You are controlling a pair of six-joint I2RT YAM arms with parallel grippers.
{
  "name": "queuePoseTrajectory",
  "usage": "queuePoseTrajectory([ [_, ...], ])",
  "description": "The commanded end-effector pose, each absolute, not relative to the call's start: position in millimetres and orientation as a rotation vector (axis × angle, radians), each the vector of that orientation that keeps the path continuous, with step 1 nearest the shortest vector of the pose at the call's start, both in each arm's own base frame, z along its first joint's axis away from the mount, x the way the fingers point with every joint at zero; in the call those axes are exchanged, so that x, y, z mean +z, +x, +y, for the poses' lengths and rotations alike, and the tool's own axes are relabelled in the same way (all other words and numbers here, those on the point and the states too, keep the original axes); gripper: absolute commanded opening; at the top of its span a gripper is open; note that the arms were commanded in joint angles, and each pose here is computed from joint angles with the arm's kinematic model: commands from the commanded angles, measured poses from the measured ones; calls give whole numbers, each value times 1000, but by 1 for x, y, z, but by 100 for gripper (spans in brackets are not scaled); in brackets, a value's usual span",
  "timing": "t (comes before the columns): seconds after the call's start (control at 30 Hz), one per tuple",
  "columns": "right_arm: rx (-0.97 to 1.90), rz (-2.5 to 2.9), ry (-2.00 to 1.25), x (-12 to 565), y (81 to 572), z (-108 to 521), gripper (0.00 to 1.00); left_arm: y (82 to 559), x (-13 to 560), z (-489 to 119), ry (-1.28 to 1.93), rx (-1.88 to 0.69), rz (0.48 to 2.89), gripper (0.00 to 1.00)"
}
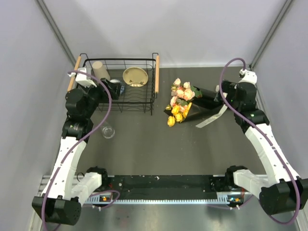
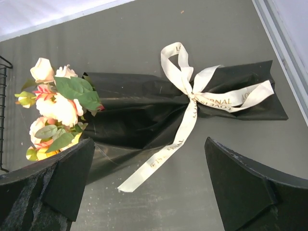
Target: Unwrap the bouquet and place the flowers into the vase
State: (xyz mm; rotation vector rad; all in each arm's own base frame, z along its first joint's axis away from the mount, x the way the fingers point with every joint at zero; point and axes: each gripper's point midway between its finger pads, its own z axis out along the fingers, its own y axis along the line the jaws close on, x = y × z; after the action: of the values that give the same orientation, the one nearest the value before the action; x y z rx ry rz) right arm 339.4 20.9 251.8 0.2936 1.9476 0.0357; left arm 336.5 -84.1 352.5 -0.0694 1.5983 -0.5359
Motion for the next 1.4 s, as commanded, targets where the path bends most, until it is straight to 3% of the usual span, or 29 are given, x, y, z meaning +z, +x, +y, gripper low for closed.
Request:
queuePoseTrajectory([
  [0.0, 29, 1962, 293, 259, 350, 23, 99, 329, 379, -109, 71, -627, 1562, 97],
  [0.37, 103, 2174, 359, 203, 365, 32, 99, 273, 371, -239, 456, -854, 1630, 95],
  [0.5, 154, 2205, 478, 183, 360, 11, 97, 257, 347, -282, 586, -921, 1690, 82],
  [0.67, 169, 2204, 617, 162, 354, -21, 96, 227, 304, -351, 818, -974, 1789, 79],
  [0.77, 184, 2203, 675, 155, 357, -31, 90, 218, 269, -393, 934, -943, 1877, 80],
  [0.87, 249, 2230, 731, 137, 359, -38, 75, 212, 247, -431, 1025, -873, 1927, 75],
  [1.03, 431, 2122, 778, 112, 361, -37, 56, 189, 251, -476, 1110, -931, 1877, 72],
  [1.2, 514, 2193, 782, 80, 360, -25, 48, 182, 249, -485, 1115, -966, 1877, 71],
  [1.37, 542, 2234, 800, 54, 358, -20, 49, 180, 237, -475, 1091, -951, 1916, 72],
])
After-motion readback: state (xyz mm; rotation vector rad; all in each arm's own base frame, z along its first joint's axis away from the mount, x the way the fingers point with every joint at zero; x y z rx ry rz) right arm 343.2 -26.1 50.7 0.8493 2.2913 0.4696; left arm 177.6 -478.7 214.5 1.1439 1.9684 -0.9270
